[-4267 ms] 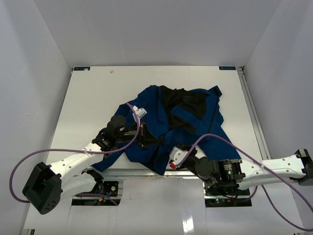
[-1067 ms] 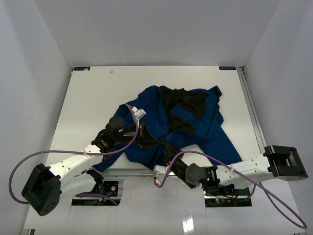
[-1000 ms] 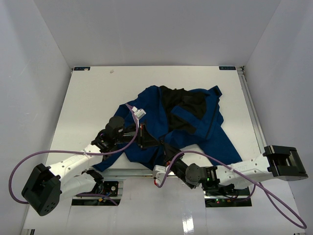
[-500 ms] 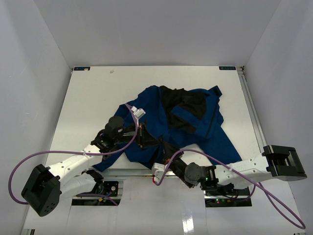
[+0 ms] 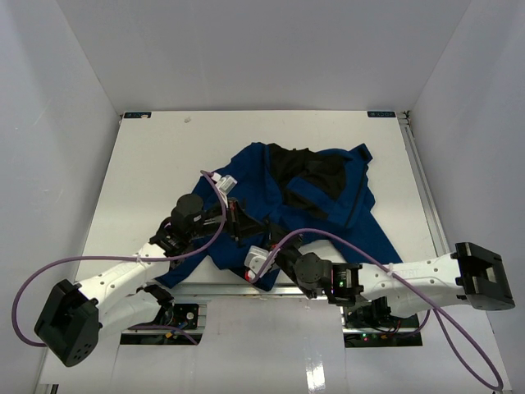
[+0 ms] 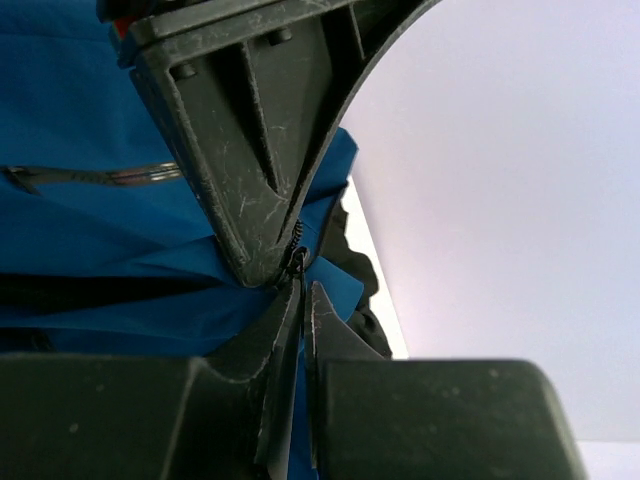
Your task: Zip up the jacket
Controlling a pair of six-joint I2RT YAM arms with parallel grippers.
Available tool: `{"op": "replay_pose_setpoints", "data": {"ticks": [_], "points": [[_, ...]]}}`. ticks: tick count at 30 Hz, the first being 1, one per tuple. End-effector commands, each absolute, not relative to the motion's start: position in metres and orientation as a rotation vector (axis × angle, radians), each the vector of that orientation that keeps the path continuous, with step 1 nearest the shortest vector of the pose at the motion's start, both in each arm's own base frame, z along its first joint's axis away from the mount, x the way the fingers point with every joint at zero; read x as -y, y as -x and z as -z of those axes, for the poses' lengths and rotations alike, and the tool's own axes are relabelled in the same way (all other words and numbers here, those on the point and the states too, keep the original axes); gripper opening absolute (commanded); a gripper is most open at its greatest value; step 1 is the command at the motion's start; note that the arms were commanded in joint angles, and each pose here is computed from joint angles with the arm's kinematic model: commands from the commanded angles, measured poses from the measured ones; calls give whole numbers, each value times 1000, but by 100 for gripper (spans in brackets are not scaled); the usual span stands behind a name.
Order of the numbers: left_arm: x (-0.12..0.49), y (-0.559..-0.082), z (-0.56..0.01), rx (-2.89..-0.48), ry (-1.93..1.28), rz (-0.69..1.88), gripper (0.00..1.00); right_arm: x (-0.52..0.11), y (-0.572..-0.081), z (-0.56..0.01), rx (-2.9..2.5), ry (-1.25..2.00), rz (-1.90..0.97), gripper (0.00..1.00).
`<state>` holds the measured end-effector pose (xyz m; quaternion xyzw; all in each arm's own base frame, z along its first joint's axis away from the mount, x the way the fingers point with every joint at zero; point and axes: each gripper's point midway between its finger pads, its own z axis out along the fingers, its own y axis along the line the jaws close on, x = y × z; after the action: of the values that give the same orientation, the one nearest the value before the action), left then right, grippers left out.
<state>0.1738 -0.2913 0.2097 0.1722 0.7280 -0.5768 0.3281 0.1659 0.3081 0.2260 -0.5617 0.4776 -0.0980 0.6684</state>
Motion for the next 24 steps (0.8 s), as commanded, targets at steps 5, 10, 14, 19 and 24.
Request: {"op": "replay_pose_setpoints", "data": {"ticks": [5, 10, 14, 19, 24], "points": [[291, -136, -211, -1929, -572, 1626, 0, -302, -193, -287, -1167, 1112, -26, 8], [292, -129, -210, -1927, -606, 1663, 0, -302, -197, -281, -1189, 1221, -131, 8], [293, -121, -211, -1917, -643, 1706, 0, -307, -191, -277, -1149, 1330, -189, 8], [291, -117, -210, -1924, -654, 1708, 0, -305, -190, -281, -1105, 1415, -192, 8], [290, -118, -203, -1956, -649, 1679, 0, -300, -199, -290, -1097, 1462, -126, 8]]}}
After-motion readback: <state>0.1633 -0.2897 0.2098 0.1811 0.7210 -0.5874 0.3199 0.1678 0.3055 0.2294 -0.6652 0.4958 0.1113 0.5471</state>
